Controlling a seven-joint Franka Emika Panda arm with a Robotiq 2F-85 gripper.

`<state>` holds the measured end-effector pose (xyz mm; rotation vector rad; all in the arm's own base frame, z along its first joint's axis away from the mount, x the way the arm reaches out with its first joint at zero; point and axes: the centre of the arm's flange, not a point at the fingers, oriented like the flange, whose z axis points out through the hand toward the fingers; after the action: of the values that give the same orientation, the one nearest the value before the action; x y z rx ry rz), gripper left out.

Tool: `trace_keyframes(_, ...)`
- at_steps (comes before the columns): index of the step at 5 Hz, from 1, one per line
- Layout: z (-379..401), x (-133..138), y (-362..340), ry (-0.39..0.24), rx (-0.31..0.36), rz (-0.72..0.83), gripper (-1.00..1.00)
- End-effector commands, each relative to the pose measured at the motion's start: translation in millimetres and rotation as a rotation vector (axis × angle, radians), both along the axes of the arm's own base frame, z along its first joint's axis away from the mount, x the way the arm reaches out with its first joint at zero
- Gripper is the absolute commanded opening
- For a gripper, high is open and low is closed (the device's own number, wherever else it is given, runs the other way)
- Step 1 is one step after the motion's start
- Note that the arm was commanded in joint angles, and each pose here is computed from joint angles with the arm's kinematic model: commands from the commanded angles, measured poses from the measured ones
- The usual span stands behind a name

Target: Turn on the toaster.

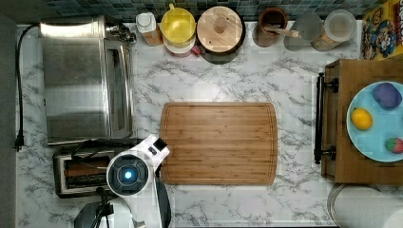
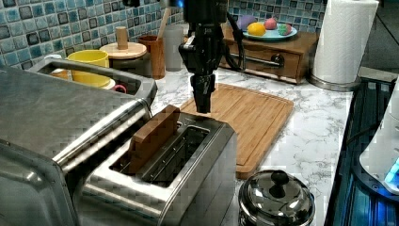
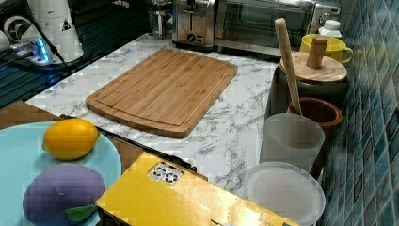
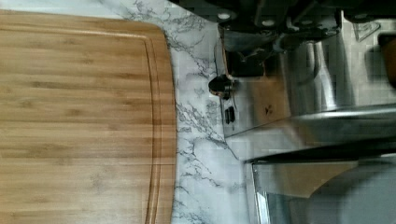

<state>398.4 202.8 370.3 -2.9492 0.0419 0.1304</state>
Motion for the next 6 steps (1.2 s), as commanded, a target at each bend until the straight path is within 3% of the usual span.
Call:
trace_keyframes(1,-48,-3,-7,0.108,-0.057,-0.029,-1.0)
trace_keyframes(4,-120,-39,-1,0.272,-0.063,-0.005,-1.0)
trace_keyframes(6,-177,-56,-27,0.364,-0.108,-0.058,-1.0)
